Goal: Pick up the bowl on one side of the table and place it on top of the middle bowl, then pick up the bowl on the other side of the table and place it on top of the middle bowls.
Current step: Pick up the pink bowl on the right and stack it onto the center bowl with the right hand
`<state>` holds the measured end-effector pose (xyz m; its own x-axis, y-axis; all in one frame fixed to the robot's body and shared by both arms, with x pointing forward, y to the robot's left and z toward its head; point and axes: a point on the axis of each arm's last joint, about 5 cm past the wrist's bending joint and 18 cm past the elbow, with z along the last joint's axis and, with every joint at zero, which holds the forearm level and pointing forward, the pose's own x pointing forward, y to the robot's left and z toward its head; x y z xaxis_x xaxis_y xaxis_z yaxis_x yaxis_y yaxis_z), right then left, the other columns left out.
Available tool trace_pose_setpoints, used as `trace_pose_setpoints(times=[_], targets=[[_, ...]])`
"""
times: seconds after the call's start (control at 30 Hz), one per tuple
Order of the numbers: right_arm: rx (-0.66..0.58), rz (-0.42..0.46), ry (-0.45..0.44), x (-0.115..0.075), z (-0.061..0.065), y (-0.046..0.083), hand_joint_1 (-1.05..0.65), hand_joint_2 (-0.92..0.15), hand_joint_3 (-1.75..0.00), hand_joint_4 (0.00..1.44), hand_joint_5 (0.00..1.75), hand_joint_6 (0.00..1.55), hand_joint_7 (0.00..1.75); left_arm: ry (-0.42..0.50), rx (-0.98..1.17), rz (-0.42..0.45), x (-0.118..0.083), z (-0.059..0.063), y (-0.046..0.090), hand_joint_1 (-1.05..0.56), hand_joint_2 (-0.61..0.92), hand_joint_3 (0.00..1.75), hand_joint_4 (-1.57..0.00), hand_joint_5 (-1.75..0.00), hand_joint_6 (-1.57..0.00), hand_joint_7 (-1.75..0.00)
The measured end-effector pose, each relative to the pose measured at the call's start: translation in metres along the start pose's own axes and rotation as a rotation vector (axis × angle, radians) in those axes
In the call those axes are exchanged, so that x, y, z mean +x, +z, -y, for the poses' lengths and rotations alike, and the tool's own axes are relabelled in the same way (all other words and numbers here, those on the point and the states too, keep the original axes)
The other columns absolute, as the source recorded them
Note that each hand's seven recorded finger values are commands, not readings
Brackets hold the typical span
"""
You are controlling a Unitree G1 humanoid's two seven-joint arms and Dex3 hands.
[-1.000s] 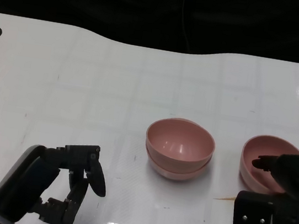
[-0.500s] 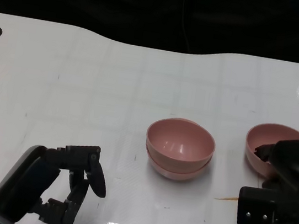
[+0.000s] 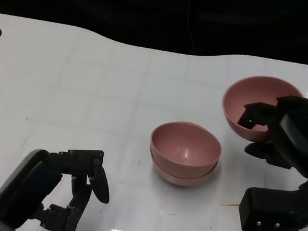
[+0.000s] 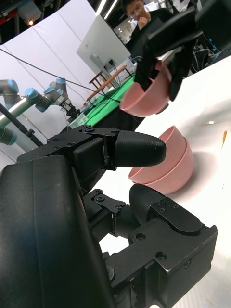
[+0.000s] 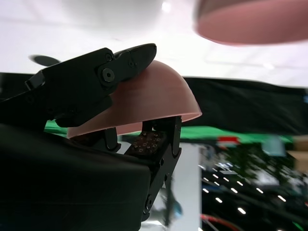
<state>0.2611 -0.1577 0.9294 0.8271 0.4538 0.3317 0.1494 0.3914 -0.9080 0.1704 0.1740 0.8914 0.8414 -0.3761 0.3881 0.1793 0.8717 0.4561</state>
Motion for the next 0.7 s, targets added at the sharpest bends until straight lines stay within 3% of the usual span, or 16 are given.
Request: trace_pose_setpoints(times=[0.03,0.13,0.3,0.43,0.57,0.7], targets=[[0.043,0.027,-0.002,0.002,0.000,0.003,-0.05,-0.36,-1.16,0.95,1.75,0.84,1.50,0.000,0.000,-0.001,0.000,0.000,0.000,0.08,0.19,1.66,-0.95,-1.65,-0.87,-1.45],[0.129,0.113,-0.011,0.010,0.002,0.008,-0.05,-0.28,-1.33,0.96,1.75,0.86,1.49,0.000,0.001,-0.002,0.000,0.000,0.000,0.08,0.19,1.66,-0.95,-1.65,-0.87,-1.44],[0.208,0.217,0.008,0.022,-0.003,0.010,-0.10,-0.25,-1.42,0.95,1.75,0.85,1.52,0.000,0.002,-0.001,0.000,0.000,0.000,0.09,0.19,1.66,-0.96,-1.65,-0.87,-1.44],[0.248,0.270,0.055,0.026,-0.011,0.015,-0.12,-0.29,-1.39,0.94,1.75,0.82,1.57,-0.001,0.003,-0.001,0.000,0.000,0.000,0.09,0.19,1.66,-0.96,-1.64,-0.87,-1.44],[0.256,0.287,0.102,0.029,-0.016,0.017,-0.14,-0.41,-1.14,0.93,1.75,0.77,1.63,-0.006,0.010,-0.001,0.000,0.000,0.000,0.07,0.18,1.67,-0.96,-1.65,-0.87,-1.45],[0.274,0.292,0.130,0.031,-0.022,0.021,-0.16,-0.46,-1.03,0.93,1.75,0.74,1.69,-0.011,0.015,-0.001,0.000,0.000,0.000,0.07,0.18,1.66,-0.96,-1.65,-0.87,-1.45]])
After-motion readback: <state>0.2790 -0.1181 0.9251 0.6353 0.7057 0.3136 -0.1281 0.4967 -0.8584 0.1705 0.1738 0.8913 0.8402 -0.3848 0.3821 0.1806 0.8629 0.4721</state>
